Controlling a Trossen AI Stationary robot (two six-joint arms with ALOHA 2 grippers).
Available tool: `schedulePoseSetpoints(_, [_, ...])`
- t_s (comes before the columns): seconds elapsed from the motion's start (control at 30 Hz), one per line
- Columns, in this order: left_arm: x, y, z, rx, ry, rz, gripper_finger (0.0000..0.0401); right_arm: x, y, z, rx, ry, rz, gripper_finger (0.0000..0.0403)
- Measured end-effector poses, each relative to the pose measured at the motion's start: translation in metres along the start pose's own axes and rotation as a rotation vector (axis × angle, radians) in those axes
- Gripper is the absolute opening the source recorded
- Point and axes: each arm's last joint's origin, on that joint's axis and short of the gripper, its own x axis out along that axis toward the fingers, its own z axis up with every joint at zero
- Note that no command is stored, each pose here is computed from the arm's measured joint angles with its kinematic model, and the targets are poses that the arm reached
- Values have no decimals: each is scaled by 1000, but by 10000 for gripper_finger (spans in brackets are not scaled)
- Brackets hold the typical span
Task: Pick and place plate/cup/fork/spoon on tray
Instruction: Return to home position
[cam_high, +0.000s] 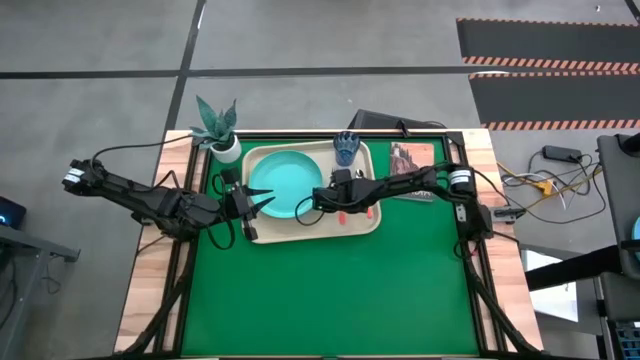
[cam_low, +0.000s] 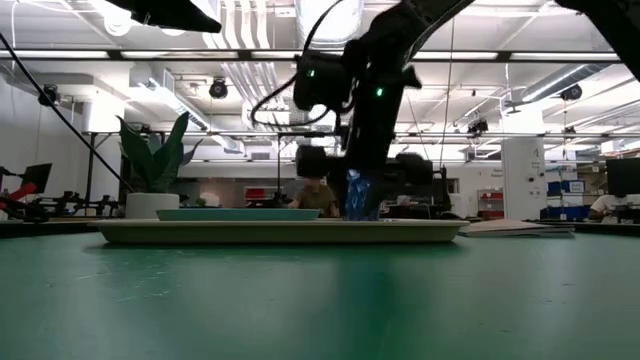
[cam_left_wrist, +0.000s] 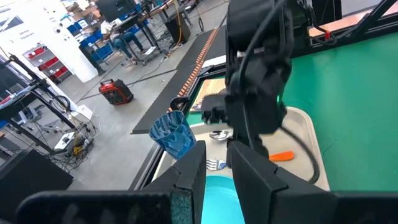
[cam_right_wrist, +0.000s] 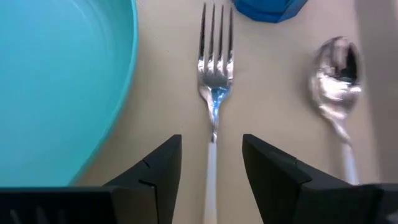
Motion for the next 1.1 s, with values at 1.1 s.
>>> schedulePoseSetpoints(1.1, [-31, -10, -35, -96, 60, -404, 61, -144, -178, -59, -705, -439, 394, 77])
